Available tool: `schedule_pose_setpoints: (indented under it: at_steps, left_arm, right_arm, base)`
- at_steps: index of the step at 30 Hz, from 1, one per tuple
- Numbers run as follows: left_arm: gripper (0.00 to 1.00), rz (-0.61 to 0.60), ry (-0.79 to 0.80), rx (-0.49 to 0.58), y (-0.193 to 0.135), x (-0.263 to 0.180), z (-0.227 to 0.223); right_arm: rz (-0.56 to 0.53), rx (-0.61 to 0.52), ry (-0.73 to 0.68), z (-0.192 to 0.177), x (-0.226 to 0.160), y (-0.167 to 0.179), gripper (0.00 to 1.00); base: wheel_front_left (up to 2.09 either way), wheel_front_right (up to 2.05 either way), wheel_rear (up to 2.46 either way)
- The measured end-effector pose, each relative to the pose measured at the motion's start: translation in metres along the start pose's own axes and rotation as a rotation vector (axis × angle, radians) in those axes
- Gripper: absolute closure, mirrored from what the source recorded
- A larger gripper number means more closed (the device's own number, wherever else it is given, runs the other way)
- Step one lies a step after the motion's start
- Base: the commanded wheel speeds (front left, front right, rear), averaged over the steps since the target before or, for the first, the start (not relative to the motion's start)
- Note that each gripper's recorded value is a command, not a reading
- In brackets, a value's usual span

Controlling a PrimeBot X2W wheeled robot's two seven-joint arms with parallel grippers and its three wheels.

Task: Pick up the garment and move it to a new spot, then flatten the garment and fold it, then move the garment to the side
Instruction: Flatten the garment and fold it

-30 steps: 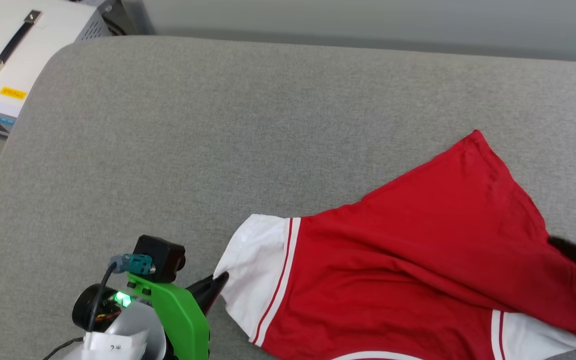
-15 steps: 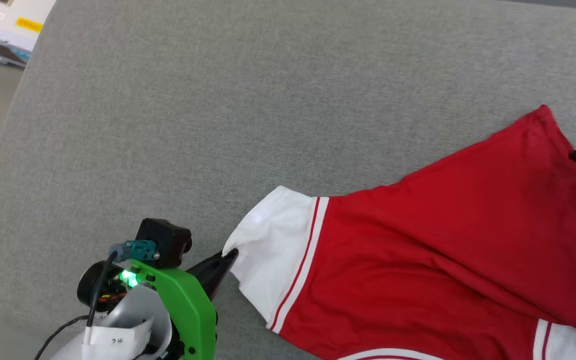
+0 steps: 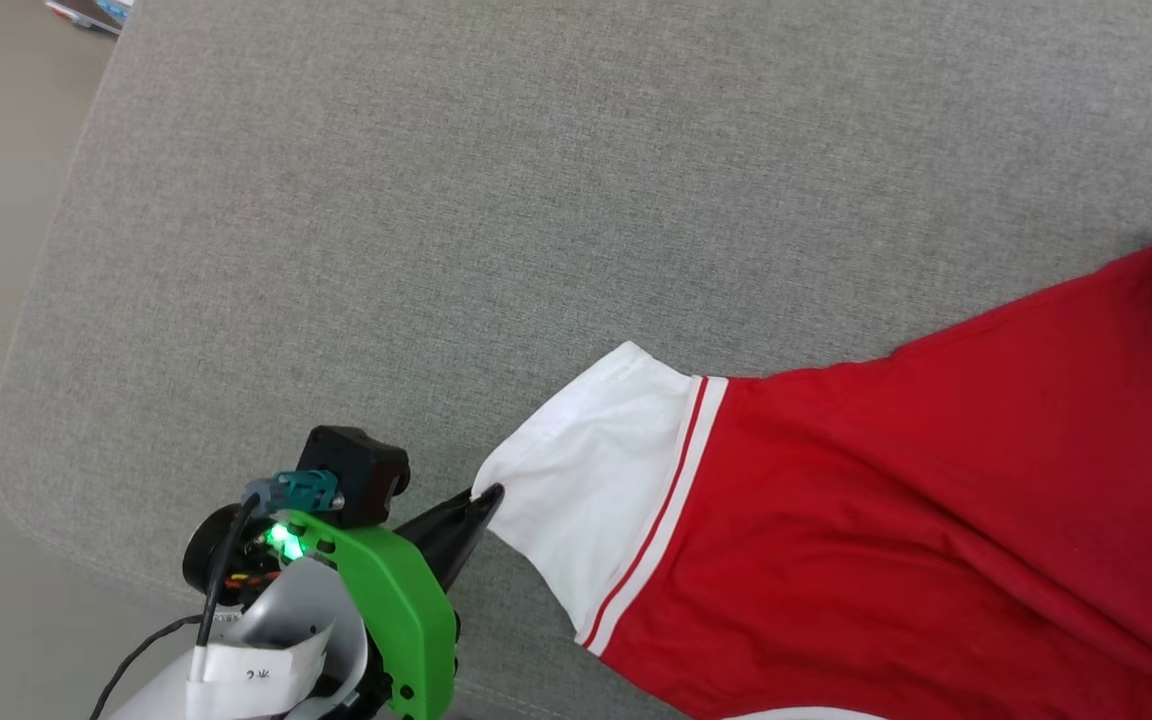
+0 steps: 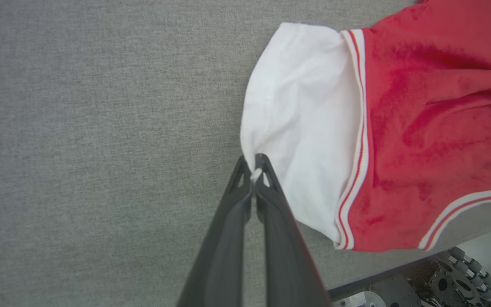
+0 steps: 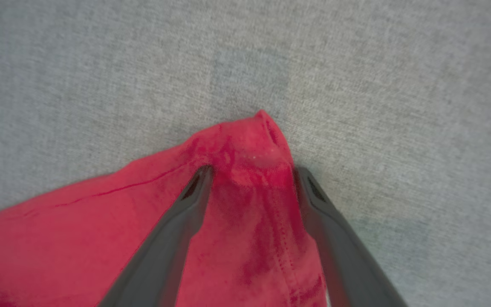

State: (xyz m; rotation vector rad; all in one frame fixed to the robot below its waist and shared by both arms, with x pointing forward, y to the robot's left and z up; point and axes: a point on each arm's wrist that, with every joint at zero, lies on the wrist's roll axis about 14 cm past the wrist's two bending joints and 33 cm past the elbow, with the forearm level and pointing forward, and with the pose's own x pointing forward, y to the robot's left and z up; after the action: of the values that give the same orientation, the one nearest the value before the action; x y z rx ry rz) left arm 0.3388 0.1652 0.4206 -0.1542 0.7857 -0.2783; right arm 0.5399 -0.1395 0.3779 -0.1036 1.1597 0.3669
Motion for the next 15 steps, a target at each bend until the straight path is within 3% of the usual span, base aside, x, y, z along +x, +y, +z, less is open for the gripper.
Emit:
schedule_pose_setpoints:
  at_steps: [6,7,8,9,15]
  left_arm:
    - [1.0,0.012,-0.001,-0.007,0.003,0.001,-0.001]
    - [1.0,0.014,-0.002,-0.007,0.003,0.001,-0.001]
    - [1.0,0.015,-0.002,-0.008,0.004,0.001,-0.001]
    - [1.0,0.015,-0.002,-0.008,0.004,0.001,-0.001]
    - [1.0,0.016,-0.01,-0.007,0.004,0.0,0.0]
  right_arm:
    - [0.015,-0.001,0.03,-0.004,0.012,0.003,0.0]
    - [0.017,-0.004,0.038,-0.005,0.013,0.003,0.51]
    - [0.015,-0.013,0.042,-0.005,0.012,0.003,0.79]
    - [0.015,-0.017,0.043,-0.005,0.012,0.003,1.0]
    - [0.038,-0.02,0.019,-0.003,0.011,0.009,1.0]
  base:
    - [0.0,0.0,0.0]
    - [0.0,0.0,0.0]
    - [0.0,0.0,0.0]
    - [0.0,0.0,0.0]
    - [0.0,0.0,0.0]
